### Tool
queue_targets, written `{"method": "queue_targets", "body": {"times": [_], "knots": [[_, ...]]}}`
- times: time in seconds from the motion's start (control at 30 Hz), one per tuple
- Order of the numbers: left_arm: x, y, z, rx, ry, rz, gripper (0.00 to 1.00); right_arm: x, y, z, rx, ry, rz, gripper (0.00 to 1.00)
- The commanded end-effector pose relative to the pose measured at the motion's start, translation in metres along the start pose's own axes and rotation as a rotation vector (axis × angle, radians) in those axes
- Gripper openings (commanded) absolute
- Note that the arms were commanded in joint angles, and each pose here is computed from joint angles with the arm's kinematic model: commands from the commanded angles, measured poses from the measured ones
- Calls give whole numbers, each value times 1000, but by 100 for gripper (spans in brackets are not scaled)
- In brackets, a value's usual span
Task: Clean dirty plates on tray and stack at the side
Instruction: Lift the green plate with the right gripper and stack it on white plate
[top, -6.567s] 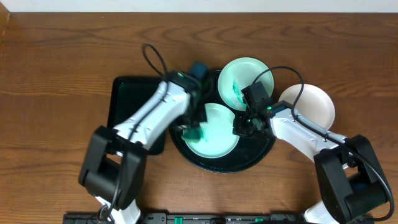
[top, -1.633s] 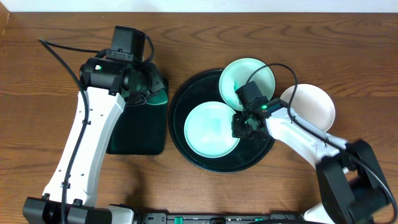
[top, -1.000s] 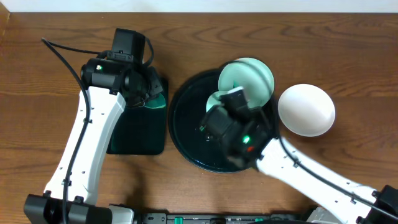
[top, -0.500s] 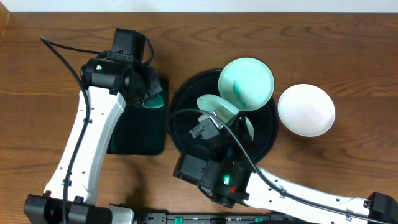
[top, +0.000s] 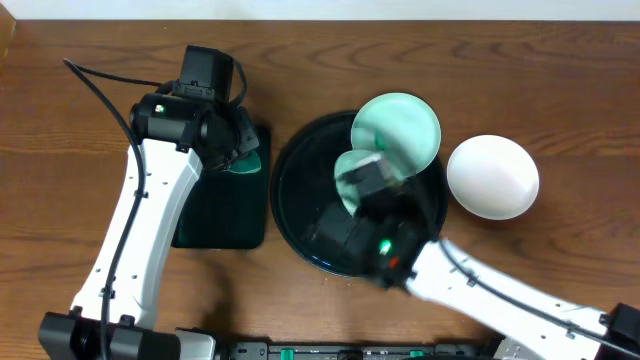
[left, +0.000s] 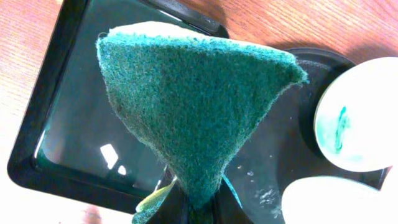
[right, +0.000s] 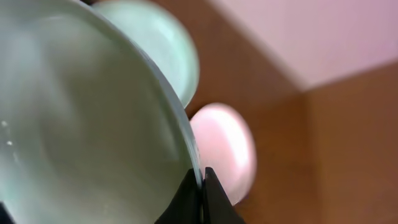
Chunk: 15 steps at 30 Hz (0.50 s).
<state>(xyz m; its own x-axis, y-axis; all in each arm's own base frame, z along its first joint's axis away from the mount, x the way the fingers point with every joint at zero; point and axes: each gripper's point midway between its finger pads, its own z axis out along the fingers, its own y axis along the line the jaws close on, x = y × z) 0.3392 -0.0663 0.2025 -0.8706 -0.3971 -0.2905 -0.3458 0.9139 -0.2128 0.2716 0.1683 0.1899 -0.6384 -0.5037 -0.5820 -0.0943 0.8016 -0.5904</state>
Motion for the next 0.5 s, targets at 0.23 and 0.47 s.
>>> {"method": "queue_targets", "body": {"times": [0.23,0.47], "knots": [[-1,4,2,-18,-5,20,7,-5,-77,30,-495,215,668,1],[-1,4,2,-18,-4,20,7,69,-177,90,-248,377,1008,1]]}}
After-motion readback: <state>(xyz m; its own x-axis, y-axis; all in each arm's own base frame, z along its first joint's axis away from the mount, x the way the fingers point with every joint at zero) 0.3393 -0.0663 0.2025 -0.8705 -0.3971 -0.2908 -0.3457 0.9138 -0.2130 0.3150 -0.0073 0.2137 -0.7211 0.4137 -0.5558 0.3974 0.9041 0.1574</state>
